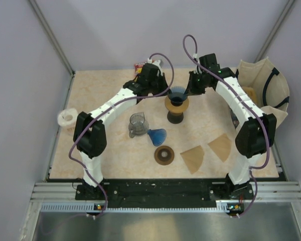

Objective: Place the coffee filter in the dripper

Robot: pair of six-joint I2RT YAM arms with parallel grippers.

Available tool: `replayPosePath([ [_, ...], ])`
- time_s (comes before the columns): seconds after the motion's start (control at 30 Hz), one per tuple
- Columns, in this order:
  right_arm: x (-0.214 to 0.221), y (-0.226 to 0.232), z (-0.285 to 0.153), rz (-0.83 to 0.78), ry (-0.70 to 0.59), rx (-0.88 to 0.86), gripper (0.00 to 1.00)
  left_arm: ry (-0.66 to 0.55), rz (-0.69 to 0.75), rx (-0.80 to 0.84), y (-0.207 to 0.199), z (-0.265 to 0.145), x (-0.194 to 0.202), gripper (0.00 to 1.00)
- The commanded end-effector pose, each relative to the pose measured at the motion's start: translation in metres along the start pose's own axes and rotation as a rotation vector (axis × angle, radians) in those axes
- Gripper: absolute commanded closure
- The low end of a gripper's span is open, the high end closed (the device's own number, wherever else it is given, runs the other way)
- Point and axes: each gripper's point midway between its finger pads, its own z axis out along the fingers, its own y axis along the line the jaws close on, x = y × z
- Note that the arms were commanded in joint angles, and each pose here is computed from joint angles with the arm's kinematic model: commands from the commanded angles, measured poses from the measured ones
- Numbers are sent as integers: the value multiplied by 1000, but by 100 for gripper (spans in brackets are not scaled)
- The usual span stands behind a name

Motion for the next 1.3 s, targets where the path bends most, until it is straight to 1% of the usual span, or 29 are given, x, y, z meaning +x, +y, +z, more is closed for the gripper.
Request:
replayPosePath([
  [0.0,70,-51,36,38,223,168,100,40,-1,-73,26,10,21,100],
  [0.27,89,-65,45,52,250,194,100,61,-2,-96,36,15,32,100],
  [0.43,90,-68,49,61,257,194,100,81,-12,-121,44,22,39,100],
  [0.7,85,-61,47,59,240,169,100,53,8,-115,36,11,27,100],
  [0.87,72,-50,45,51,212,126,100,52,11,-66,23,9,20,89],
  [0.97,60,-40,42,50,189,86,100,41,18,-48,15,6,13,86],
  [1.03,51,-33,38,45,168,69,99,33,23,-35,11,3,8,79],
  [1.1,46,-29,36,41,154,55,98,30,26,-28,7,3,6,77],
  [1.17,42,-24,34,40,146,38,92,26,29,-28,6,2,2,74],
  [1.27,36,-17,31,32,130,17,87,28,32,-22,4,1,1,68],
])
